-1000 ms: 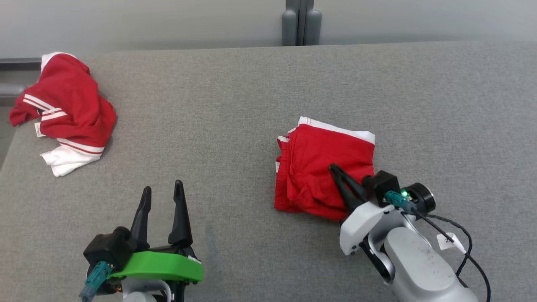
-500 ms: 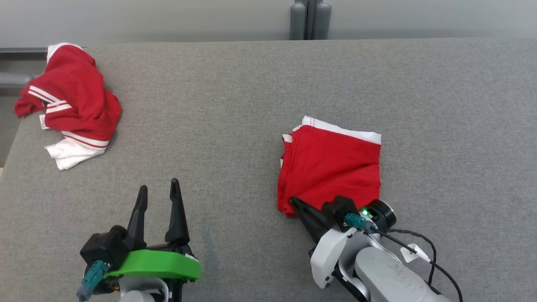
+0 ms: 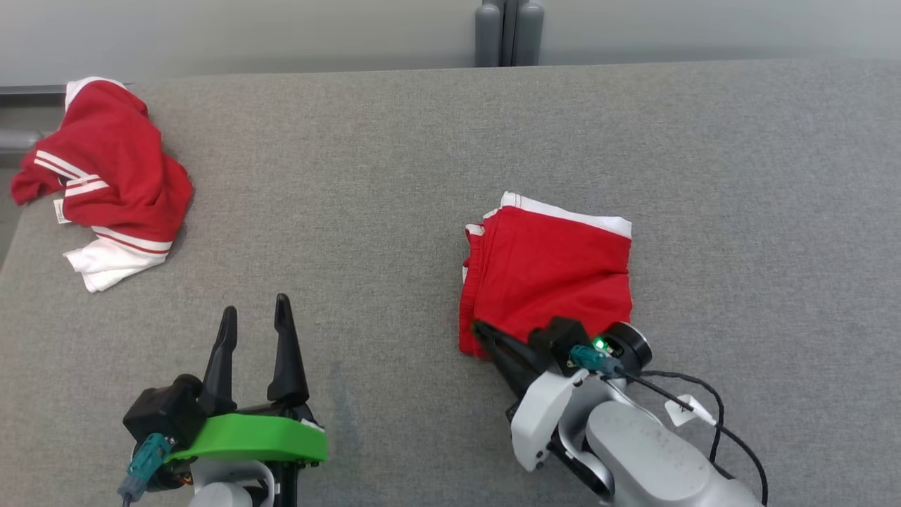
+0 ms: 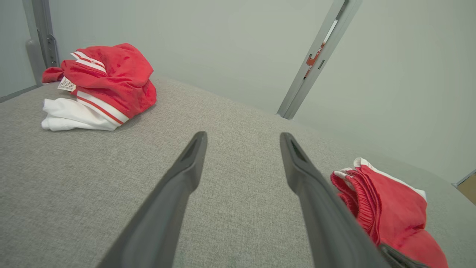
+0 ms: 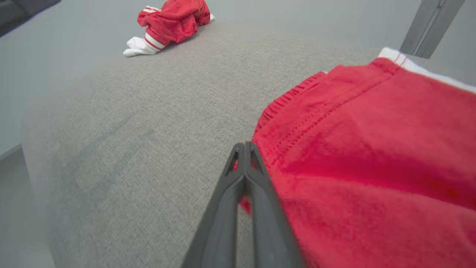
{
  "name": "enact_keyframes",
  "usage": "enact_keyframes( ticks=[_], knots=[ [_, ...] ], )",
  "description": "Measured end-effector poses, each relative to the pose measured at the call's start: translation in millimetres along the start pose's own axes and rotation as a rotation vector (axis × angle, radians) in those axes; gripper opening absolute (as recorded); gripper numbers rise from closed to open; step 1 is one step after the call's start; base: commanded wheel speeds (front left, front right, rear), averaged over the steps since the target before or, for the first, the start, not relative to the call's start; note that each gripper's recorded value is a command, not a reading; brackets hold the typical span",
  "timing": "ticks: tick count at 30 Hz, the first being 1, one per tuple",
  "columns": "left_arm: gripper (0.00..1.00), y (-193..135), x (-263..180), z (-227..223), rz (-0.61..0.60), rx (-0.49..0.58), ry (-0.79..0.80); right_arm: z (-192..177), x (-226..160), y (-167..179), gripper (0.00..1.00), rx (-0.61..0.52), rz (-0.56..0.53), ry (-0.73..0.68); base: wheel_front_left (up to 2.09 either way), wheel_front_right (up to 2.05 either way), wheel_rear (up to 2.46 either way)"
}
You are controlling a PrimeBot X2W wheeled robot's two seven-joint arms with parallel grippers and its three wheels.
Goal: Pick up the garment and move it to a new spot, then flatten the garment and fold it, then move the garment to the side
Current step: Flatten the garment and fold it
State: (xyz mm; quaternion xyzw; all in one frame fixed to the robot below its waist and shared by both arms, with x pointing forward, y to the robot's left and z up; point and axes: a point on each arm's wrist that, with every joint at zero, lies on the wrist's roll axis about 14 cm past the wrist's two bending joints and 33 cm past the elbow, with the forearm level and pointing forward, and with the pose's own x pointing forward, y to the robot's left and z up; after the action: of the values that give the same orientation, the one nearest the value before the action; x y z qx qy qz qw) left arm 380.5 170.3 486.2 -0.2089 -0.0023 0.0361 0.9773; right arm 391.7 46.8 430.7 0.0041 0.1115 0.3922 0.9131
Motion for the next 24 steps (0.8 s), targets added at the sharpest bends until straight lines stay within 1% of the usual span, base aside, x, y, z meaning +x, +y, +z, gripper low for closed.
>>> enact_keyframes(
  ticks=[1,2,3,4,5,11,15,19,24],
  knots=[
    [1.0,0.3,0.2,1.3,0.001,0.001,-0.004,8.2,0.2,-3.6,0.22,0.002,-0.012,-0.027,0.0,0.0,0.0],
    [1.0,0.2,0.5,2.7,-0.001,0.005,-0.009,21.3,0.4,-8.2,0.4,-0.001,-0.028,-0.069,0.0,0.0,0.0],
    [1.0,-0.7,0.8,4.2,-0.008,0.012,-0.013,33.3,-0.6,-12.8,0.47,-0.003,-0.045,-0.108,0.0,0.0,0.0],
    [1.0,-1.1,1.1,5.2,-0.01,0.016,-0.016,41.4,-2.8,-16.2,0.96,-0.002,-0.061,-0.138,0.0,0.0,0.0],
    [1.0,-1.6,1.6,6.3,-0.013,0.019,-0.019,50.1,-7.0,-20.5,1.0,0.0,-0.082,-0.172,0.0,0.0,0.0],
    [1.0,-11.0,5.3,12.1,-0.06,0.043,-0.039,80.7,-39.8,-49.1,1.0,-0.008,-0.22,-0.301,0.0,0.0,0.0],
    [1.0,-17.7,6.1,13.0,-0.092,0.066,-0.043,84.6,-66.1,-69.3,1.0,-0.001,-0.321,-0.337,0.0,0.0,0.0],
    [1.0,-23.3,3.1,13.9,-0.122,0.096,-0.048,80.0,-93.8,-88.0,1.0,0.019,-0.422,-0.35,0.0,0.0,0.0],
    [1.0,-16.3,-7.6,9.0,-0.112,0.116,-0.033,76.8,-122.4,-102.3,1.0,0.034,-0.513,-0.367,0.0,0.0,0.0]
  ],
)
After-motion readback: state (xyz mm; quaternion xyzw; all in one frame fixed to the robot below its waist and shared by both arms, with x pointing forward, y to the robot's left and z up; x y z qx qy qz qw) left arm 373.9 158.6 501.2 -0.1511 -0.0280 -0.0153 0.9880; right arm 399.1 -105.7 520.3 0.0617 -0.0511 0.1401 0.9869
